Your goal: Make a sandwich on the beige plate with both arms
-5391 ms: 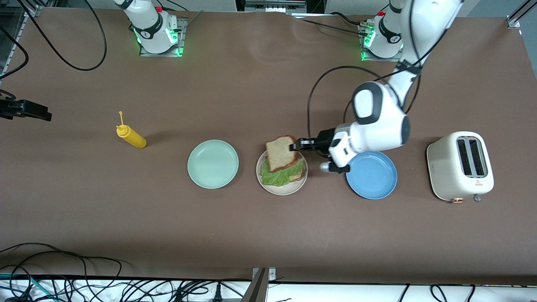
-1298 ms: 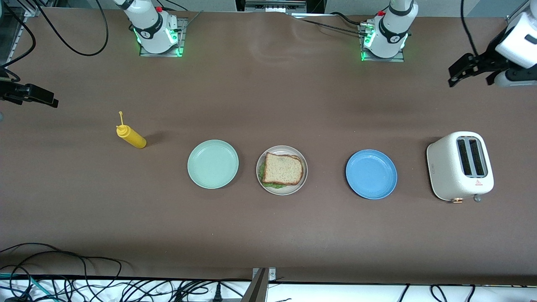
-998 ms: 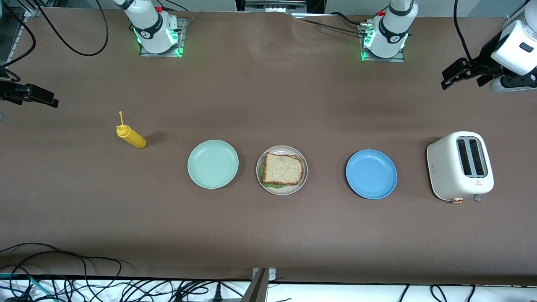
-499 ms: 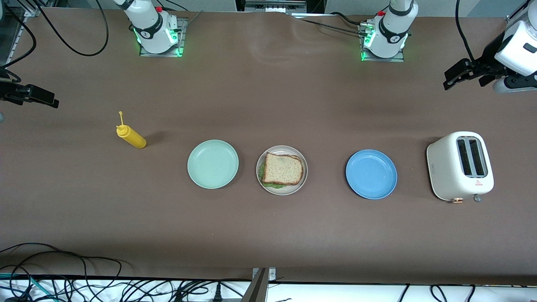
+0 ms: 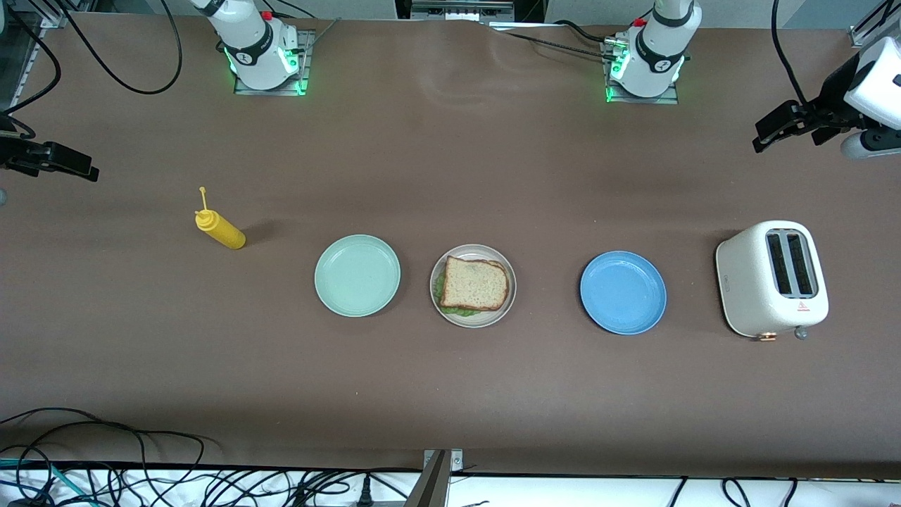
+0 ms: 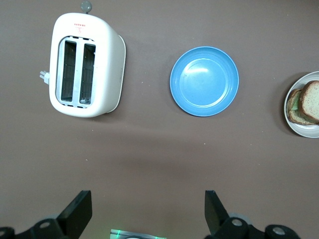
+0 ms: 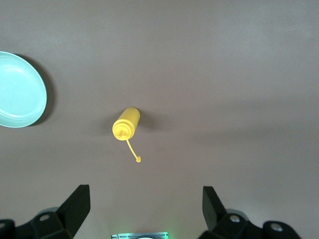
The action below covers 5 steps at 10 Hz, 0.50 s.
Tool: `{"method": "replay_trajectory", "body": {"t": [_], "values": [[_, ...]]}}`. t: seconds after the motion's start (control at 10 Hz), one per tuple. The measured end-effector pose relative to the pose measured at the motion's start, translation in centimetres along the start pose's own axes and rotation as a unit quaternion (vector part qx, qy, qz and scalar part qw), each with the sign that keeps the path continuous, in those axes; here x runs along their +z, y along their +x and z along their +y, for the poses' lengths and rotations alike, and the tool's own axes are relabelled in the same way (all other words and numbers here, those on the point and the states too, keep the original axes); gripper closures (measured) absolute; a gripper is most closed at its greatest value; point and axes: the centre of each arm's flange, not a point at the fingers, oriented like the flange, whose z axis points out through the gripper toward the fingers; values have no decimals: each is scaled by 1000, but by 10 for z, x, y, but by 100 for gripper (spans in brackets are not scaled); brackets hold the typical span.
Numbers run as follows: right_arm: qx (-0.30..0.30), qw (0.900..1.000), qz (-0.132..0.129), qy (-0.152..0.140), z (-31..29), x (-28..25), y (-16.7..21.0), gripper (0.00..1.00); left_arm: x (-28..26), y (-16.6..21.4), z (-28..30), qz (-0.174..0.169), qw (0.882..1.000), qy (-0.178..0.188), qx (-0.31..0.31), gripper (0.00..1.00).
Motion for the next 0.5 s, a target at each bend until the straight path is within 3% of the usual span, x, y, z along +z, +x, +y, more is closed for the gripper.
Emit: {"method": "replay_trajectory", "body": {"t": [0.5], "values": [[0, 1000, 0, 0, 0, 0, 0, 0, 0, 1, -3, 0, 1000, 0, -3, 0]]}}
